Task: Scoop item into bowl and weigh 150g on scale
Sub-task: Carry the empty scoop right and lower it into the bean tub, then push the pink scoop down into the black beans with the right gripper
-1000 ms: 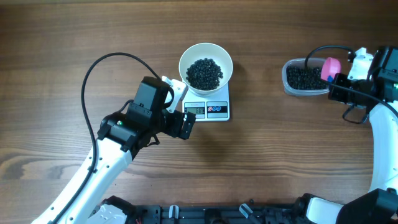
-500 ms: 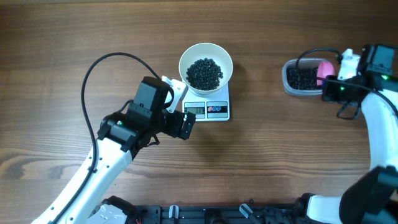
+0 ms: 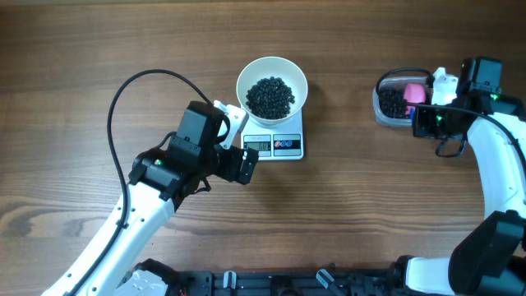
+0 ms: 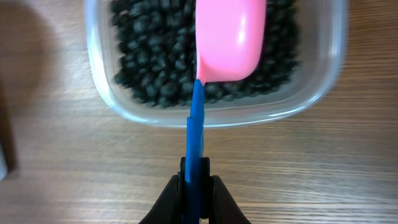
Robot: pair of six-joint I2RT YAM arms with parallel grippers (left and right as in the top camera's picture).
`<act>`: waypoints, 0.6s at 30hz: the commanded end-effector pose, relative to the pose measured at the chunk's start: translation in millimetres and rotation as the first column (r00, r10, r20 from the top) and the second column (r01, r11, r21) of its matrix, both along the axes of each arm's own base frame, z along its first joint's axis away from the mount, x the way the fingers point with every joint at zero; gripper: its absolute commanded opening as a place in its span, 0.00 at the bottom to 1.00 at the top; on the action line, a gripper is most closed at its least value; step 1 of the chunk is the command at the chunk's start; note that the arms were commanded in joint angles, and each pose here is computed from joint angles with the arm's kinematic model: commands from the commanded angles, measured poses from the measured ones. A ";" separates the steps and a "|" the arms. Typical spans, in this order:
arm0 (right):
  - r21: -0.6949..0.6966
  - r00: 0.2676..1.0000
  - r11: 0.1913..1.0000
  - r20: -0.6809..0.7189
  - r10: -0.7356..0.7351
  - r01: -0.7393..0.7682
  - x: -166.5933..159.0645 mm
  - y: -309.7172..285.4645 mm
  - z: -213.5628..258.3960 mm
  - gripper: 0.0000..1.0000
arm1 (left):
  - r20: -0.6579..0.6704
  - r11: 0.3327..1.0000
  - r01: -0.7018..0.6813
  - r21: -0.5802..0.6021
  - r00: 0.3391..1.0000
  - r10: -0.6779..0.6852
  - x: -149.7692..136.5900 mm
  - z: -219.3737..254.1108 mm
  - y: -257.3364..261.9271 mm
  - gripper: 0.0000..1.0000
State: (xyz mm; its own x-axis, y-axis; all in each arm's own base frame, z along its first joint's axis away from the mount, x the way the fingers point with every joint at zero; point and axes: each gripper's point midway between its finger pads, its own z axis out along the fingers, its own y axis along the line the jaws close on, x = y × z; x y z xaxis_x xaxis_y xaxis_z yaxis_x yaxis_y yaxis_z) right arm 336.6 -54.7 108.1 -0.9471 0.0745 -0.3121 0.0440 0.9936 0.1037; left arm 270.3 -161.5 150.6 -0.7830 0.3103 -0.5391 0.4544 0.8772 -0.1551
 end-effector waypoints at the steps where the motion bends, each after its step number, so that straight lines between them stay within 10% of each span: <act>1: 0.065 0.997 0.996 -0.029 0.068 -0.066 -5.9 16.2 -7.5 0.04 | 0.018 1.000 -0.003 -0.002 1.000 0.003 4.2 6.2 -2.0 1.00; 18: 0.221 0.986 0.961 0.014 0.165 -0.164 -8.5 47.0 0.2 0.04 | 0.018 1.000 -0.003 -0.002 1.000 0.003 4.2 6.2 -2.0 1.00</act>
State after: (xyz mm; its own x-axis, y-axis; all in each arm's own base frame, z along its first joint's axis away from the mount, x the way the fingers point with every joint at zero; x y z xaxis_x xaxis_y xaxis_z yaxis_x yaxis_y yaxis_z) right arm 328.8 -25.4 110.7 -0.9528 0.0036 -0.3037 -0.0725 0.9683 0.2391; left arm 270.3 -161.5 150.6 -0.7830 0.3103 -0.5391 0.4544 0.8772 -0.1551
